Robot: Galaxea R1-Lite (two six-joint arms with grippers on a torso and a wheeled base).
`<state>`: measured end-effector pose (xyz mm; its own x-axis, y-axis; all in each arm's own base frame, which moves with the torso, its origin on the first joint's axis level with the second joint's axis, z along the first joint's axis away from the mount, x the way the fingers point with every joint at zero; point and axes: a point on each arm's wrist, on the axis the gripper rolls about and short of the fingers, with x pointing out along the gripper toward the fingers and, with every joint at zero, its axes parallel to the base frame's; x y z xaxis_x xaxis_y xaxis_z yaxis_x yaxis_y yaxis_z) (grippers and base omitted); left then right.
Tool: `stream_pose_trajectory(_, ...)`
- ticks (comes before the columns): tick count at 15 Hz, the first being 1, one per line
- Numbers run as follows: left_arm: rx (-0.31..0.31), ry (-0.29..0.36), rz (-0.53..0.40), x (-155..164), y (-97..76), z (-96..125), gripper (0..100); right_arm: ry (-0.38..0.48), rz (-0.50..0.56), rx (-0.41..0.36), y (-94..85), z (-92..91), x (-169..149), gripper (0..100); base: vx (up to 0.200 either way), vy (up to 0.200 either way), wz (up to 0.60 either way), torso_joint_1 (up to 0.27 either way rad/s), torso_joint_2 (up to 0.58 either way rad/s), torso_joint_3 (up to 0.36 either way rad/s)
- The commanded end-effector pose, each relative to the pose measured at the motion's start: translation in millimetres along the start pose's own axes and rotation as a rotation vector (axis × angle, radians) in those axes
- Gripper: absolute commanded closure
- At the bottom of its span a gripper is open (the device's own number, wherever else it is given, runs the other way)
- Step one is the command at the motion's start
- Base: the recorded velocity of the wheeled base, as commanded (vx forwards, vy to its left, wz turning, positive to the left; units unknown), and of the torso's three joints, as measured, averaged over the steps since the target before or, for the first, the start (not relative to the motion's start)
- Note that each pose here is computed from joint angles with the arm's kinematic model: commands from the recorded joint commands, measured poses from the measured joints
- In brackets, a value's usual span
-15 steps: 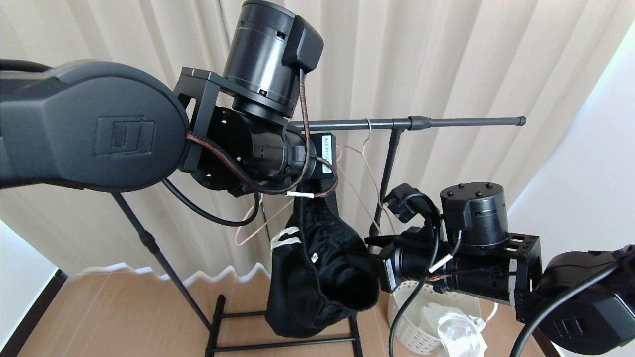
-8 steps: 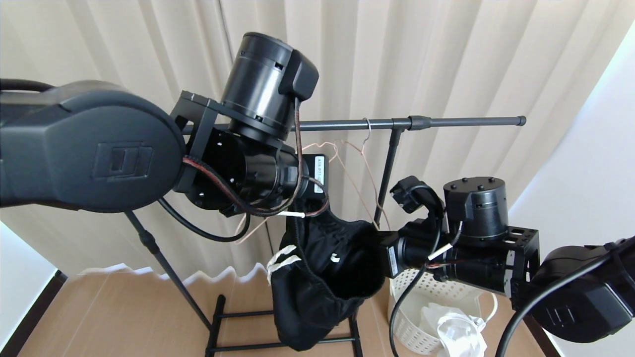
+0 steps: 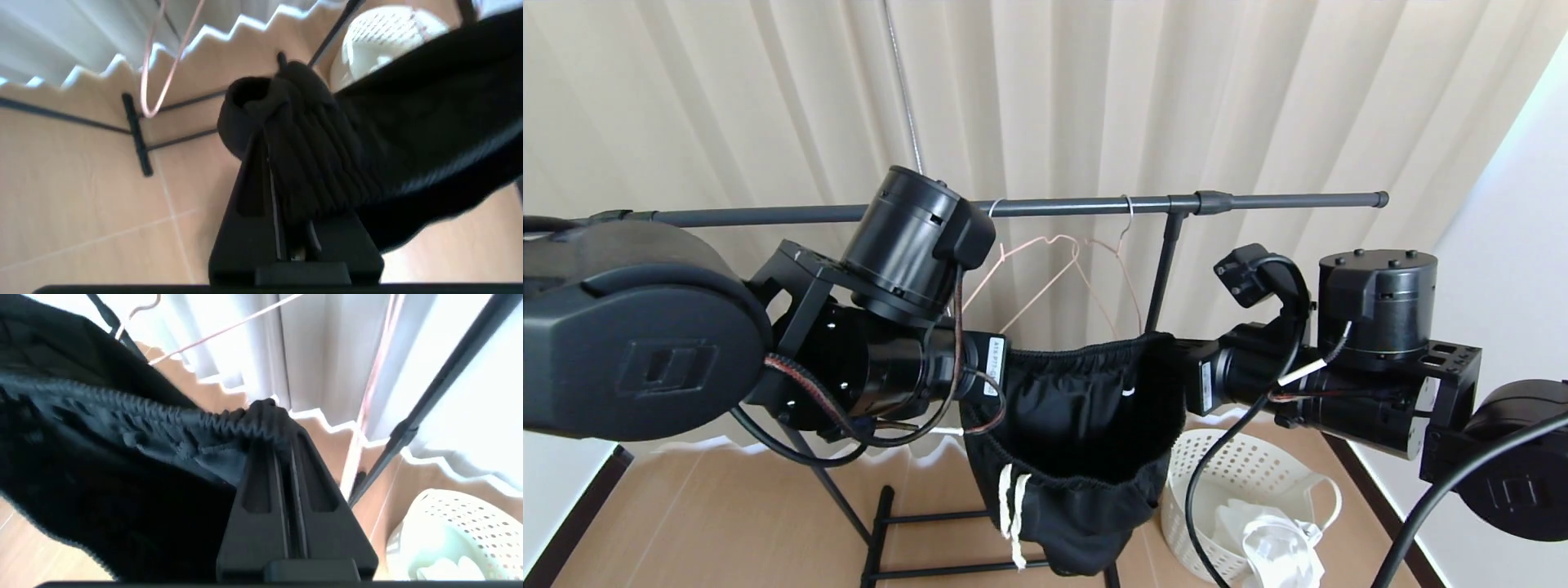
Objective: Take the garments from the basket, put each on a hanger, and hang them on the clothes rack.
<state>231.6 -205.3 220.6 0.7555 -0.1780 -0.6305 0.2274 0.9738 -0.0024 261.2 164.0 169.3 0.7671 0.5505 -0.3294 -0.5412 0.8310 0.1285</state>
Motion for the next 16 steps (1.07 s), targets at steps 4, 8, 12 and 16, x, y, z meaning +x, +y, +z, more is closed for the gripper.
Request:
stream_pose_trajectory(4,0.018,0.025,0.008,-4.0,5.3,-10.8,0,-0.028,-0.008,0.002,-2.4,6.4,-7.1,100,0.000,0.000,0.00,0.000,0.00,0.000)
stream_pose_trajectory(8,0.013,0.019,0.012,-5.4,7.9,-9.1,0,-0.023,-0.007,0.001,-2.1,5.1,-6.8,100,0.000,0.000,0.00,0.000,0.00,0.000)
stream_pose_trajectory(12,0.003,-0.003,0.044,3.3,19.9,-1.5,0,-0.018,-0.007,0.001,-2.2,3.8,-6.9,100,0.000,0.000,0.00,0.000,0.00,0.000)
stream_pose_trajectory(16,0.029,-0.001,0.065,31.8,29.8,3.4,0,-0.011,-0.008,0.001,-2.1,1.8,-5.7,100,0.000,0.000,0.00,0.000,0.00,0.000)
